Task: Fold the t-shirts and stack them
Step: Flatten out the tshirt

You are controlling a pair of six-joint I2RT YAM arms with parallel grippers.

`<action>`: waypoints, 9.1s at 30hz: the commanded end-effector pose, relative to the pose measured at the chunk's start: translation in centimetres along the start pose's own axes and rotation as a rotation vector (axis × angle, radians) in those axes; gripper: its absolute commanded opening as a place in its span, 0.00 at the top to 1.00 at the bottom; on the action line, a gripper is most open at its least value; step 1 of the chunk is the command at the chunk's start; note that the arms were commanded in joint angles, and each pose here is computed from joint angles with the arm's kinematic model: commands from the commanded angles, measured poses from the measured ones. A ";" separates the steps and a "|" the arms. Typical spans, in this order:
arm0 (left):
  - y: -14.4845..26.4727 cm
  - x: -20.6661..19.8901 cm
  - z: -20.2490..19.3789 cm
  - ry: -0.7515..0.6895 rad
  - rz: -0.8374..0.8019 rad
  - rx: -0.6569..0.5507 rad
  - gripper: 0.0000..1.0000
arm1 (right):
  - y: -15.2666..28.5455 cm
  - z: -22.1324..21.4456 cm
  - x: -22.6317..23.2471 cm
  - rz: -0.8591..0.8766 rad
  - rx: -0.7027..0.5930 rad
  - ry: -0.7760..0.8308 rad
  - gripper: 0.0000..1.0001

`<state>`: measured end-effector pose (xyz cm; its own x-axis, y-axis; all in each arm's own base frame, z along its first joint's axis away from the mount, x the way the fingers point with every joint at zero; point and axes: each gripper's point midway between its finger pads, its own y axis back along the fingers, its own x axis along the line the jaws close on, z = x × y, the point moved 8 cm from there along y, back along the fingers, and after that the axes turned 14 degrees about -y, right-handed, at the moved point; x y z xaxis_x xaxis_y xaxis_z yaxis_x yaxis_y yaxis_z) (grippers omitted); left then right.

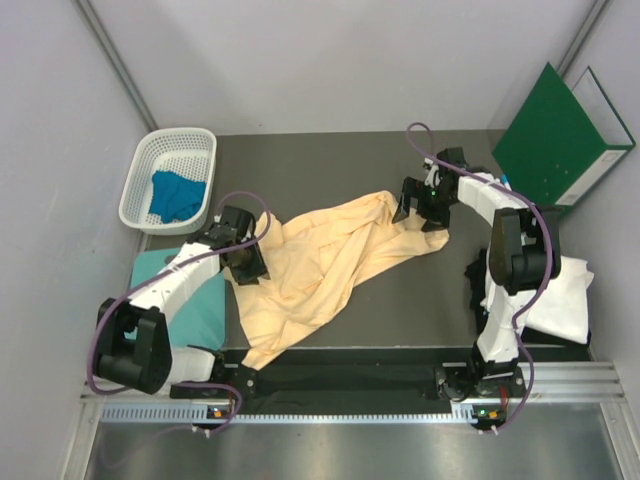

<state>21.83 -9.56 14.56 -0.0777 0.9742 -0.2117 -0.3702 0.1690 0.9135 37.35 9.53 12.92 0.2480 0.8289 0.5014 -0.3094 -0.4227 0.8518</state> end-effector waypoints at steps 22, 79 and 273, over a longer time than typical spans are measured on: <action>-3.9 0.6 -1.0 0.025 0.010 0.035 0.76 | 1.2 0.3 0.2 0.026 -0.031 0.028 0.00; 4.8 -1.9 5.1 -0.068 0.004 -0.085 1.00 | 0.4 -0.7 -0.9 0.022 -0.006 0.014 0.00; 12.9 -1.7 15.8 -0.063 0.174 -0.542 1.00 | 13.8 7.6 6.2 0.666 -0.315 -0.133 1.00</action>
<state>31.19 -7.10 29.19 -0.1284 0.9907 -0.0458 -0.7123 -0.0600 0.6993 43.13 5.81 25.16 0.1448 0.3507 0.9252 -0.6892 -0.6352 0.3486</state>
